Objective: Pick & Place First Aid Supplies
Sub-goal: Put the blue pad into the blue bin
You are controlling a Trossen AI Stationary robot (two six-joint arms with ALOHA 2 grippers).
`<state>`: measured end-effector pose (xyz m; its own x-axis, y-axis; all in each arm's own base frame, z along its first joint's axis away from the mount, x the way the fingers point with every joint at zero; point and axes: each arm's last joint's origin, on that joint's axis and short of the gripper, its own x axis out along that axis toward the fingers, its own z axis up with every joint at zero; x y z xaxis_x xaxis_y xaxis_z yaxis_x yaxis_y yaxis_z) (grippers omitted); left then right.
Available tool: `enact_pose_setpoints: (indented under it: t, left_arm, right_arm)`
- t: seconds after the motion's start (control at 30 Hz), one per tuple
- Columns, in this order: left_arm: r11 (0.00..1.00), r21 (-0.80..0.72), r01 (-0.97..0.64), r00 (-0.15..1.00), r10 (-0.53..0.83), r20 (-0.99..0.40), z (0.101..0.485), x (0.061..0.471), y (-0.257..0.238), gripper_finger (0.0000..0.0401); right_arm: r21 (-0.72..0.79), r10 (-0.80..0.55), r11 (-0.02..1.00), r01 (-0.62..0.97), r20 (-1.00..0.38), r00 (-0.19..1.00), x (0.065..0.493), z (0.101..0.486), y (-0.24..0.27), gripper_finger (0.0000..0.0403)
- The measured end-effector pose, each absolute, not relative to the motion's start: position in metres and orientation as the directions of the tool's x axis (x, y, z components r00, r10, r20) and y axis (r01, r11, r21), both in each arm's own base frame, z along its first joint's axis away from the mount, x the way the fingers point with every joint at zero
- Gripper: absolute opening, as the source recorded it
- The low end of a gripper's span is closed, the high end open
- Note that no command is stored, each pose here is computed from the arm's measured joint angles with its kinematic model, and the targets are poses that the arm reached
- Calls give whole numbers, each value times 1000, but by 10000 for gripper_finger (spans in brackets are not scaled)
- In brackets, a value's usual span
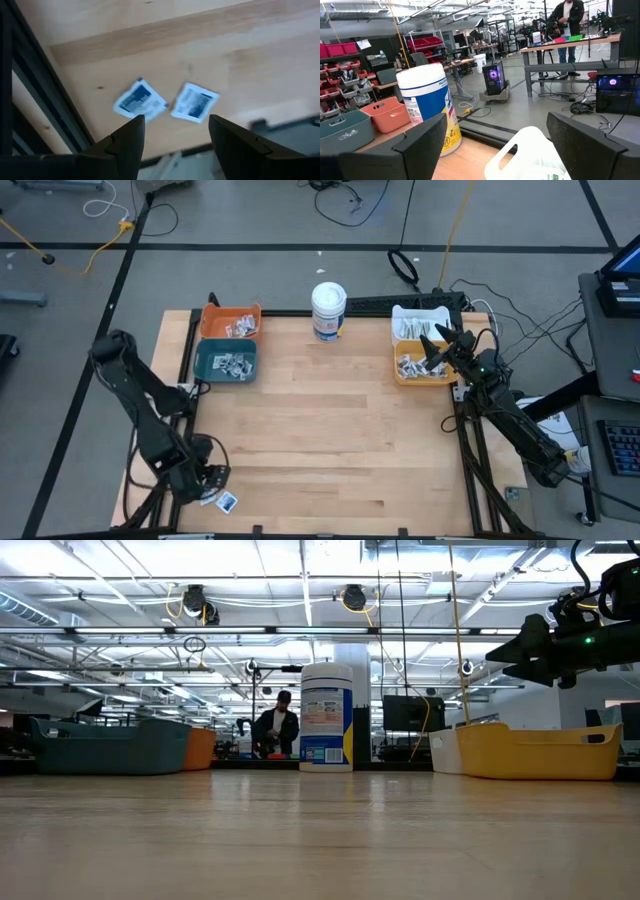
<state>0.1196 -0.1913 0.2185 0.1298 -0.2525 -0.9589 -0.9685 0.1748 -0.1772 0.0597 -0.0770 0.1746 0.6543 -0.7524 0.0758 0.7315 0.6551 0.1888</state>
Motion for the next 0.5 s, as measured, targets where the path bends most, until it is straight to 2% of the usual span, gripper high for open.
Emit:
enact_pose_setpoints:
  t: [0.2,0.5]
  left_arm:
    - [192,-84,-978,48,-188,-981,195,125,-202,223]
    - [251,-29,-967,-27,-215,-976,159,137,-227,223]
  right_arm:
    - [189,-752,656,731,76,655,60,175,-77,337]
    - [189,-752,656,731,76,655,60,175,-77,337]
